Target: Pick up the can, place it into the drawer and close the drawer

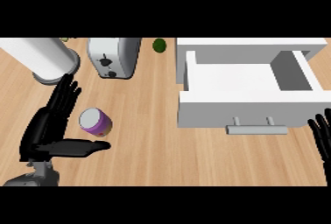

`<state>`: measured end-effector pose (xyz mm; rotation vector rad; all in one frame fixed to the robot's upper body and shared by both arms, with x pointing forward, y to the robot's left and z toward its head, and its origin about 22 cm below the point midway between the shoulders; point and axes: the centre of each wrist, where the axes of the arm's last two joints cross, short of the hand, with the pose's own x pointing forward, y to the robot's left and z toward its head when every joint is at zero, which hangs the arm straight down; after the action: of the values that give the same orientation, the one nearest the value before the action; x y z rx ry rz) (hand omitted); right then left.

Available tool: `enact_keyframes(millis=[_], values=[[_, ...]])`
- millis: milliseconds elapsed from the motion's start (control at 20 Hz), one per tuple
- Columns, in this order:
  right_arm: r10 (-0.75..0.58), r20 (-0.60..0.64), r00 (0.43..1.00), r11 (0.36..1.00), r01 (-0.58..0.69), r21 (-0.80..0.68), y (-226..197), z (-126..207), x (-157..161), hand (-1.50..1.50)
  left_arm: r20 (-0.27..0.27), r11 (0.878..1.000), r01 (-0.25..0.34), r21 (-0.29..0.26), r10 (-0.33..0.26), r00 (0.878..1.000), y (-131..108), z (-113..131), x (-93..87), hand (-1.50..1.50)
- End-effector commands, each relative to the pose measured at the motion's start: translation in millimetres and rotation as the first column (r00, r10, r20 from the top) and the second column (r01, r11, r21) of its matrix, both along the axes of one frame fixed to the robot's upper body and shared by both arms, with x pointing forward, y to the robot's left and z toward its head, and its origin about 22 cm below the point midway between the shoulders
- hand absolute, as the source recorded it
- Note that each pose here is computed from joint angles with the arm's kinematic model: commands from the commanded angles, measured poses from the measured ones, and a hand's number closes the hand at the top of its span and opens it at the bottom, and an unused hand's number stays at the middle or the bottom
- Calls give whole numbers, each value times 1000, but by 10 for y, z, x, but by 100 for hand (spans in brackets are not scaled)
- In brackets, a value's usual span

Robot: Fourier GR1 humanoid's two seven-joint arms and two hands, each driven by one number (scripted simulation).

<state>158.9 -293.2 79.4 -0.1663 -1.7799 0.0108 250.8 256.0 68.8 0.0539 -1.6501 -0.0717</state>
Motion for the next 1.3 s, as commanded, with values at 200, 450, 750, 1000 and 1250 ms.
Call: enact_keyframes(millis=[200,450,750,1000,1250], values=[[1,-9,1000,1000,-1,-1,-177,-147,40,-150,-17,1000,-31,-5,31,999,113,-433,6,-150],[3,3,1000,1000,-3,10,-112,-119,1,-150,-43,999,-46,5,46,998,184,-607,72,-150],[13,-2,1000,1000,-13,-4,-80,-102,-5,-150,-49,998,-56,17,57,997,296,-828,17,-150],[9,6,1000,1000,-9,-14,-165,-278,88,-150,-52,997,-69,45,72,996,477,-952,-122,-150],[1,7,1000,1000,-1,4,-66,-118,-24,-150,-57,996,-77,42,79,995,439,-1302,25,-150]])
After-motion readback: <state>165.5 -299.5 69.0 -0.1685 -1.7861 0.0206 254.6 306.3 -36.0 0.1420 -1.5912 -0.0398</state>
